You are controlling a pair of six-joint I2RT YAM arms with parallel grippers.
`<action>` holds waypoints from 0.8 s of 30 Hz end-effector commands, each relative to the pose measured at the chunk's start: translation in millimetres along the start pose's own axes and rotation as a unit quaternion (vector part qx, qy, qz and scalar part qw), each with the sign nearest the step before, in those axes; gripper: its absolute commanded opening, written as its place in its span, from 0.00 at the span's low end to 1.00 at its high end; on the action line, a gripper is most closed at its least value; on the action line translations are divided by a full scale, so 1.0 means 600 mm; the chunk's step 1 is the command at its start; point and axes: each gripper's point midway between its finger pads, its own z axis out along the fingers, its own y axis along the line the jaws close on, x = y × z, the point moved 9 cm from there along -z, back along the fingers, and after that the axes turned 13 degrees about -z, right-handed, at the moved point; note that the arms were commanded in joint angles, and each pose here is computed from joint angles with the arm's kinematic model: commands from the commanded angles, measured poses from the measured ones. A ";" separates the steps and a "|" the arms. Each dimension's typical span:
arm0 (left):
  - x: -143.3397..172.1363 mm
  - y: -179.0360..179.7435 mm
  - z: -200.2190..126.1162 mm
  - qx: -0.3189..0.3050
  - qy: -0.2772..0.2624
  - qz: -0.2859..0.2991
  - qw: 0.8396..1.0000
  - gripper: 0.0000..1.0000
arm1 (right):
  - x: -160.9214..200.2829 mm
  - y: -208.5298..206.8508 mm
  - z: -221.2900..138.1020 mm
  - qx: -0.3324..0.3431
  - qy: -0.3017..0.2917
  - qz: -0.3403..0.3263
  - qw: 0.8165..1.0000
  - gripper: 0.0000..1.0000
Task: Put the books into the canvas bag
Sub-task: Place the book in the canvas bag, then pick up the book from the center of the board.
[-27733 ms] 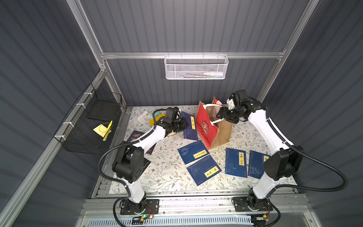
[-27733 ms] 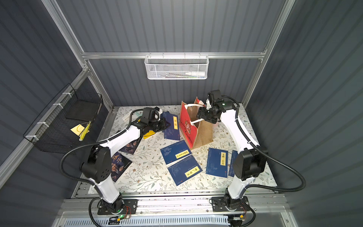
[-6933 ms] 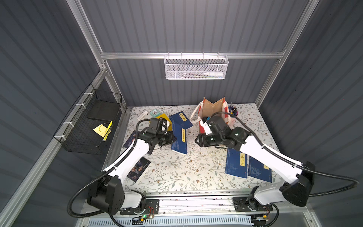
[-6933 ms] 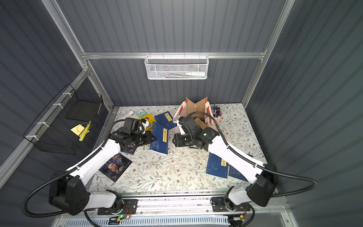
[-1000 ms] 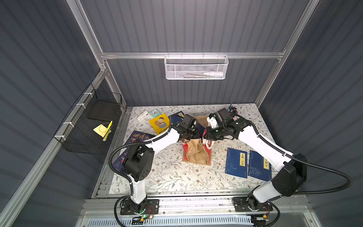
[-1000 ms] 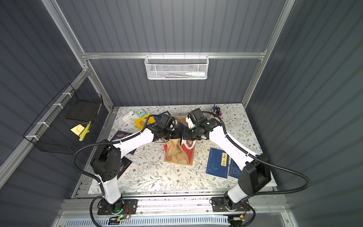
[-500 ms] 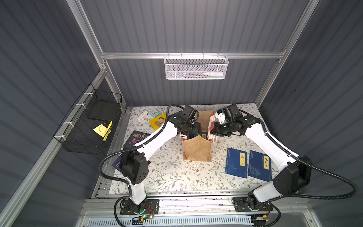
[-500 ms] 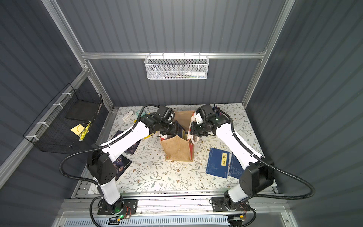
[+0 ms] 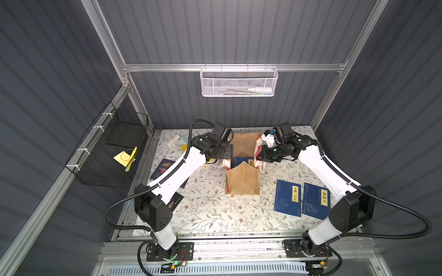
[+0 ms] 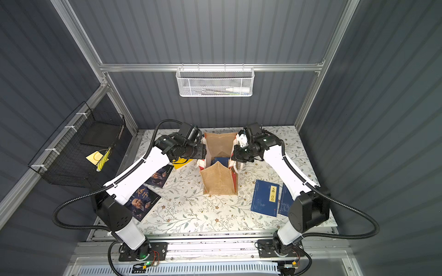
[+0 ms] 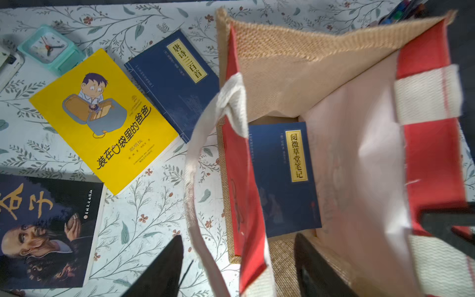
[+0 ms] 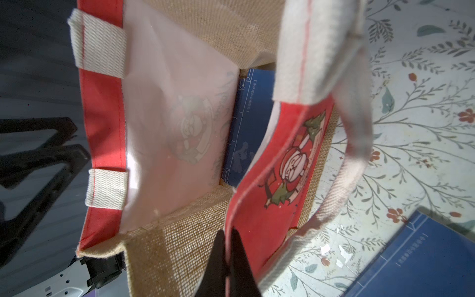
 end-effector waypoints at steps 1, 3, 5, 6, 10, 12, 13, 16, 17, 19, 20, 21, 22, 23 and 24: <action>0.002 0.007 0.008 -0.008 0.011 0.009 1.000 0.68 | -0.025 0.000 -0.023 0.010 -0.023 -0.017 1.000 0.18; -0.005 0.002 -0.004 0.004 0.002 0.016 1.000 0.67 | -0.029 -0.001 -0.036 0.010 -0.031 -0.014 0.999 0.33; -0.012 -0.004 -0.017 0.017 -0.007 0.025 1.000 0.67 | -0.030 -0.005 -0.049 0.010 -0.041 -0.007 0.999 0.42; -0.016 -0.005 -0.025 0.022 -0.014 0.030 0.999 0.68 | -0.028 -0.007 -0.057 0.012 -0.046 -0.003 0.999 0.46; -0.023 -0.018 -0.050 0.051 -0.030 0.036 0.998 0.68 | -0.011 -0.023 -0.091 0.042 -0.058 0.013 0.997 0.56; -0.020 -0.035 -0.061 0.071 -0.036 0.047 0.996 0.67 | 0.006 -0.039 -0.112 0.063 -0.062 0.034 0.995 0.59; -0.016 -0.045 -0.064 0.080 -0.037 0.055 0.995 0.67 | 0.015 -0.051 -0.121 0.085 -0.067 0.046 0.993 0.59; -0.001 -0.078 -0.070 0.108 -0.036 0.076 0.991 0.65 | 0.053 -0.084 -0.145 0.114 -0.077 0.088 0.987 0.60; 0.005 -0.091 -0.071 0.116 -0.037 0.083 0.989 0.64 | 0.069 -0.096 -0.151 0.122 -0.079 0.101 0.984 0.61; 0.017 -0.111 -0.072 0.126 -0.040 0.096 0.987 0.64 | 0.099 -0.117 -0.161 0.141 -0.078 0.121 0.979 0.62; 0.024 -0.123 -0.074 0.129 -0.045 0.106 0.985 0.63 | 0.115 -0.128 -0.165 0.153 -0.074 0.131 0.977 0.63; 0.032 -0.136 -0.076 0.132 -0.049 0.117 0.983 0.63 | 0.132 -0.140 -0.164 0.163 -0.067 0.144 0.974 0.63; 0.037 -0.147 -0.078 0.135 -0.052 0.126 0.981 0.63 | 0.147 -0.148 -0.168 0.171 -0.066 0.152 0.971 0.64; 0.043 -0.161 -0.081 0.139 -0.055 0.135 0.980 0.63 | 0.164 -0.157 -0.169 0.177 -0.063 0.164 0.968 0.64; 0.052 -0.175 -0.084 0.142 -0.056 0.146 0.977 0.63 | 0.181 -0.167 -0.166 0.182 -0.058 0.176 0.966 0.65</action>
